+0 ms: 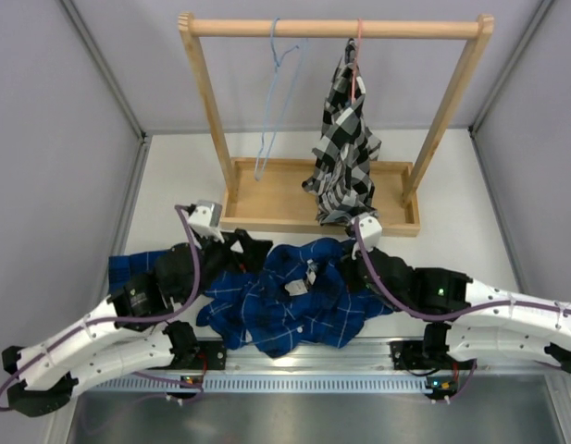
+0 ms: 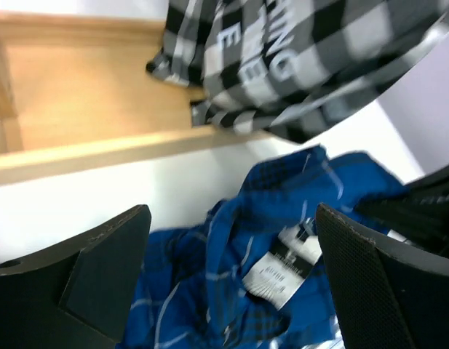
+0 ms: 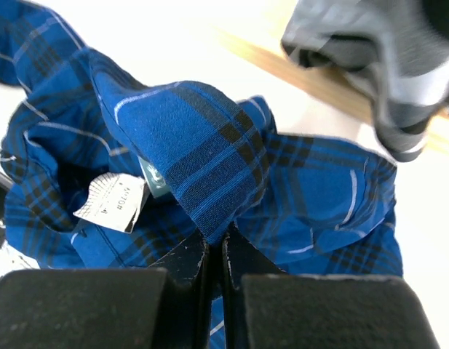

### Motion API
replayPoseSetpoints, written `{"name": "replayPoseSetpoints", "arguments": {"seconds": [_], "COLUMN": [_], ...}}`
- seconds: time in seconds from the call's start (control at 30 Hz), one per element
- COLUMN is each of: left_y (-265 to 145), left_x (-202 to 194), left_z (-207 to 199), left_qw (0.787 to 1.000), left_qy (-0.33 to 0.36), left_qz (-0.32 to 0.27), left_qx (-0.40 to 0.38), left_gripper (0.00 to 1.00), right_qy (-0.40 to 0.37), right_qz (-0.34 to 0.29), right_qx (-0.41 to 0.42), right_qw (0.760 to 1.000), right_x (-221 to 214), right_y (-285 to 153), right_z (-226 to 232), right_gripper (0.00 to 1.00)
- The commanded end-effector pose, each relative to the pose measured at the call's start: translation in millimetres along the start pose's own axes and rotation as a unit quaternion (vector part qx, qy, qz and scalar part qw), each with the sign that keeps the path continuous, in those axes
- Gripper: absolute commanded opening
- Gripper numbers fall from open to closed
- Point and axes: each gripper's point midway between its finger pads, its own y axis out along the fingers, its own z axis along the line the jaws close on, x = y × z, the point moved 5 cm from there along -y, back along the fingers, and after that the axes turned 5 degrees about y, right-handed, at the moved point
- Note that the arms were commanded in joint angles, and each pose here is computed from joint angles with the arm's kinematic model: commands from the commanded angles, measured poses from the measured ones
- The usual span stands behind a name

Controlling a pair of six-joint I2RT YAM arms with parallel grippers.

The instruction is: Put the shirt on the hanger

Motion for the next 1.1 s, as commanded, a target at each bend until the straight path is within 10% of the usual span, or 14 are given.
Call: {"name": "replayPoseSetpoints", "arguments": {"seconds": [0.0, 0.17, 0.47, 0.83, 1.07], "left_y": [13.2, 30.1, 29.3, 40.0, 47.3], "left_x": [24.3, -5.8, 14.0, -4.4, -3.3], "left_z": [-13.7, -69.5, -62.5, -103.3, -126.8], "left_qw": [0.999, 0.974, 0.975, 0.93, 0.895], "left_qy": [0.021, 0.082, 0.129, 0.138, 0.126], "left_qz": [0.019, 0.152, 0.139, 0.167, 0.17], "left_qx": [0.026, -0.149, -0.118, -0.298, -0.393], "left_gripper": [0.98, 0.98, 0.98, 0.98, 0.83], "right_qy": [0.012, -0.012, -0.049, -0.089, -0.096], "right_qz": [-0.055, -0.065, -0.048, -0.084, -0.075], "right_qx": [0.007, 0.023, 0.068, 0.274, 0.252], "right_qw": [0.998, 0.998, 0.995, 0.954, 0.96], "right_x": [26.8, 34.5, 26.2, 23.8, 24.5], "right_y": [-16.9, -36.6, -70.1, -119.7, -111.1], "right_z": [-6.2, -16.4, -34.6, -17.4, -16.8], "right_gripper": [0.0, 0.0, 0.0, 0.0, 0.0]}}
